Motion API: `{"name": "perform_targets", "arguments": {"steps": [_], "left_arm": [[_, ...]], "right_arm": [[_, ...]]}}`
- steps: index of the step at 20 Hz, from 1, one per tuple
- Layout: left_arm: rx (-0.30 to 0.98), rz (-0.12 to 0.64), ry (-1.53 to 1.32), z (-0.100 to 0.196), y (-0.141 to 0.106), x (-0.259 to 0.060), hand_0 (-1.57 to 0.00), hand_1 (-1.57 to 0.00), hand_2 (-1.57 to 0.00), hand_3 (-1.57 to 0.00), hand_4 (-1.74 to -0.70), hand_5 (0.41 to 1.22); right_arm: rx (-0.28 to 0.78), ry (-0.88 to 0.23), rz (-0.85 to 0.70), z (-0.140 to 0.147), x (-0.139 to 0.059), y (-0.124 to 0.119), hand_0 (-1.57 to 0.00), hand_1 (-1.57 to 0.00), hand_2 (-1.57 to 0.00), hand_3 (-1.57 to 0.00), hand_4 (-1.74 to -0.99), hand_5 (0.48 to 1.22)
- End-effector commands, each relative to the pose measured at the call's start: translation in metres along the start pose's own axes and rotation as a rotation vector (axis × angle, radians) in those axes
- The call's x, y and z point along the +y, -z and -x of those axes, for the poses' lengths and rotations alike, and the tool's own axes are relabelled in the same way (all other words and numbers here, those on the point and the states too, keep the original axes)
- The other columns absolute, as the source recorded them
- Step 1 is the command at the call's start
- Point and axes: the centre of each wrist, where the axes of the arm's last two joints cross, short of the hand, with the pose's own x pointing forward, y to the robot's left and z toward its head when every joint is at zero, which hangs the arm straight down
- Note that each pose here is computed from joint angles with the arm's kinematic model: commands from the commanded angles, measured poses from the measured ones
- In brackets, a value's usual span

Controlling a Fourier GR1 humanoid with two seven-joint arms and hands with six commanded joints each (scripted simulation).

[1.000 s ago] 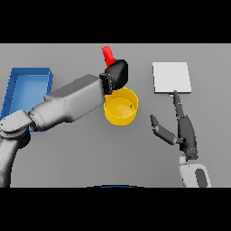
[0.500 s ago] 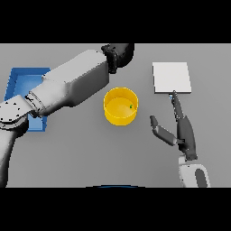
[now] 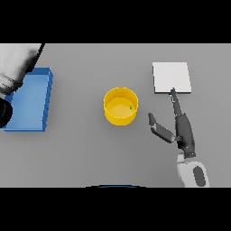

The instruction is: Pick up the red beaker and tilt it to pour out 1 green nut into yellow bowl. Pick up the yellow bowl and place it on the metallic measuring scale.

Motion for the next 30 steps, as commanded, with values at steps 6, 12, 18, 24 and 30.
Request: {"name": "perform_targets", "arguments": {"steps": [6,12,18,24,30], "left_arm": [[0.328,-0.004,-0.644,0.103,-0.029,-0.073,-1.57,-1.57,-1.57,-1.48,-1.74,1.221],[0.715,0.049,-0.961,0.133,-0.064,-0.165,-1.57,-1.57,-1.57,-1.55,-1.74,1.221],[0.901,0.085,-1.205,0.126,-0.088,-0.227,-1.57,-1.57,-1.57,-1.43,-1.74,1.221],[0.988,0.09,-1.338,0.104,-0.111,-0.28,-1.57,-1.57,-1.57,-1.38,-1.74,1.221],[1.018,0.139,-1.387,0.068,-0.142,-0.312,-1.57,-1.57,-1.57,-1.39,-1.74,1.15]], "right_arm": [[-0.036,0.104,-0.03,-0.001,0.002,0.004,0.0,0.0,0.0,0.0,-1.083,0.625],[-0.025,0.106,-0.06,0.002,-0.002,0.004,0.0,0.0,0.0,0.0,-1.148,0.663],[-0.037,0.061,-0.067,0.004,-0.003,0.007,0.0,0.0,0.0,0.0,-1.191,0.702],[-0.028,0.058,-0.072,0.007,0.0,0.006,0.0,0.0,0.0,0.0,-1.205,0.704],[-0.037,0.06,-0.067,0.008,-0.002,0.006,0.0,0.0,0.0,0.0,-1.177,0.686]]}}
